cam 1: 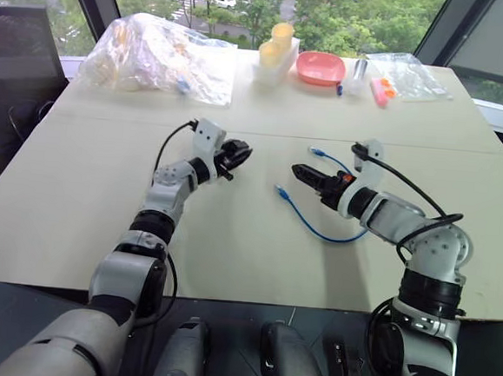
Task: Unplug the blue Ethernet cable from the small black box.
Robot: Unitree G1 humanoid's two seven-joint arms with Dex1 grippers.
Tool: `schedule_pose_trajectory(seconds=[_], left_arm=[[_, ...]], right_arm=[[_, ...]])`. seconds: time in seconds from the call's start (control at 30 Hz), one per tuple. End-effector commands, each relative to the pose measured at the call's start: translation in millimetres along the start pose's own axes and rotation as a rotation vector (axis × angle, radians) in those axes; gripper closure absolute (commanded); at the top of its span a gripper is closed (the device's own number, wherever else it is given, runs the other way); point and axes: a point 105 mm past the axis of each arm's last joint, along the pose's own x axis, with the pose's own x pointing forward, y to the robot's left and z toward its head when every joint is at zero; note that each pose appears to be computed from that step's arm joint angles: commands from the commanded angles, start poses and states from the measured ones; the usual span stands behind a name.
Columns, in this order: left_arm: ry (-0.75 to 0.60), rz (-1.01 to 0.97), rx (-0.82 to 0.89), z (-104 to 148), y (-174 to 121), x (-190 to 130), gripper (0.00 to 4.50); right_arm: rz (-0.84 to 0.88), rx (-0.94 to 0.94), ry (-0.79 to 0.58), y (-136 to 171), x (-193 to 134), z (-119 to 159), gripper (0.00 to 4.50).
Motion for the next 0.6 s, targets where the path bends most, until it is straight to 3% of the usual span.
schedule_pose_trajectory(seconds=[0.03,0.1,0.4,0.47,0.6], left_arm=[[-0.055,-0.014,0.071,20.7,2.2,3.4,0.54],[-0.043,-0.017,0.081,19.9,4.0,2.2,0.02],[-0.149,0.035,0.112,72.9,32.4,-32.7,0.02],[-0.151,0.029,0.099,82.4,26.6,-60.6,0.02],[-0.079,0.012,0.04,77.2,2.0,-98.1,0.02]], right_arm=[[0.017,-0.039,-0.067,3.8,-3.5,11.1,0.14],[0.01,-0.048,-0.067,1.5,-3.4,8.9,0.14],[0.045,-0.094,-0.096,4.0,-17.2,3.6,0.14],[0.036,-0.199,-0.148,1.6,-28.0,7.3,0.14],[0.039,-0.28,-0.198,-1.6,-41.8,7.1,0.14]])
